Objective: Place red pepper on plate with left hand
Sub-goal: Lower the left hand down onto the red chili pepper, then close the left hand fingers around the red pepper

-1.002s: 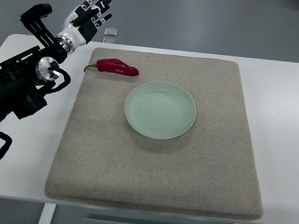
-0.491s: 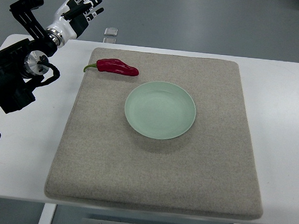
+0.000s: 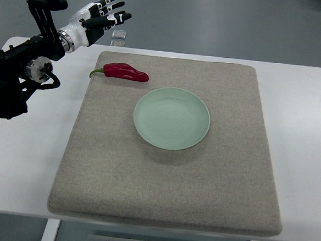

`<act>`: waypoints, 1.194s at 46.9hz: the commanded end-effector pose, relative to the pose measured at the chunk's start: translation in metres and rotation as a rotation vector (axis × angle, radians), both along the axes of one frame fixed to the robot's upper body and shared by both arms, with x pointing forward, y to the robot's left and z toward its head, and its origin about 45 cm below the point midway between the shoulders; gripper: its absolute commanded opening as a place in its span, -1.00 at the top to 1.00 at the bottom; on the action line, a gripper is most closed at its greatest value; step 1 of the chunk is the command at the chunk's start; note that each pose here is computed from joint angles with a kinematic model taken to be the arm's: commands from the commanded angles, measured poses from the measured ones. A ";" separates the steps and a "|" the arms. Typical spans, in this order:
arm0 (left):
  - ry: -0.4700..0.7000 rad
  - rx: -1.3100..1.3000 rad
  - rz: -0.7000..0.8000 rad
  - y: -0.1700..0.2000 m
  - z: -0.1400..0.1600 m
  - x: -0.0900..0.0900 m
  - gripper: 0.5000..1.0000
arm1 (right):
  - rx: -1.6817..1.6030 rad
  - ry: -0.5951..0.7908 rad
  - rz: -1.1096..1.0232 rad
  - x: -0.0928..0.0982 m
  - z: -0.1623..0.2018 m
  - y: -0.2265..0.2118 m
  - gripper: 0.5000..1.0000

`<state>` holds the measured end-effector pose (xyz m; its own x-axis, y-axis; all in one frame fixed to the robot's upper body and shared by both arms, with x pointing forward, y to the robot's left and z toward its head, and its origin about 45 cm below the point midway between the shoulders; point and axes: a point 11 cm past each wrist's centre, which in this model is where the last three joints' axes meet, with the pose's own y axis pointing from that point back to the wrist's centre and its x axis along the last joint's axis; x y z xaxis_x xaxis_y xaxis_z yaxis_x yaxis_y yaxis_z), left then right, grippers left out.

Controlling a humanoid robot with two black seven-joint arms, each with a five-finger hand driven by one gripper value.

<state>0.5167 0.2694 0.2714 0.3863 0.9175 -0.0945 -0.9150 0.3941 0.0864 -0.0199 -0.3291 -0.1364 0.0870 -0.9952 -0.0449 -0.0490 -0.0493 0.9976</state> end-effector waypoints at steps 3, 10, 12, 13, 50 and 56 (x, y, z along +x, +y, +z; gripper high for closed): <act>-0.037 0.163 -0.084 -0.006 0.009 -0.002 -0.75 | 0.000 0.000 0.000 0.000 0.000 0.000 -0.73; -0.064 0.394 -0.167 -0.005 0.009 -0.005 -0.76 | 0.000 0.000 0.000 0.000 0.000 0.000 -0.73; -0.066 0.481 -0.196 -0.005 0.004 -0.007 -0.76 | 0.000 0.000 0.000 0.000 0.000 0.000 -0.73; -0.066 0.522 -0.211 -0.005 0.002 -0.007 -0.76 | 0.000 0.000 0.000 0.000 0.000 0.000 -0.73; -0.192 1.136 -0.245 -0.008 -0.022 -0.004 -0.45 | 0.000 0.000 0.000 0.000 0.000 0.000 -0.73; -0.197 1.129 -0.257 -0.014 -0.024 -0.005 -0.46 | 0.000 0.000 0.000 0.000 0.000 0.000 -0.73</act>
<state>0.5122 0.2582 0.2484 0.4852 0.3369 0.8069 -0.8597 0.3525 0.3697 -0.0198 -0.3291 -0.1364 0.0870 -0.9952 -0.0446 -0.0493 -0.0490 0.9976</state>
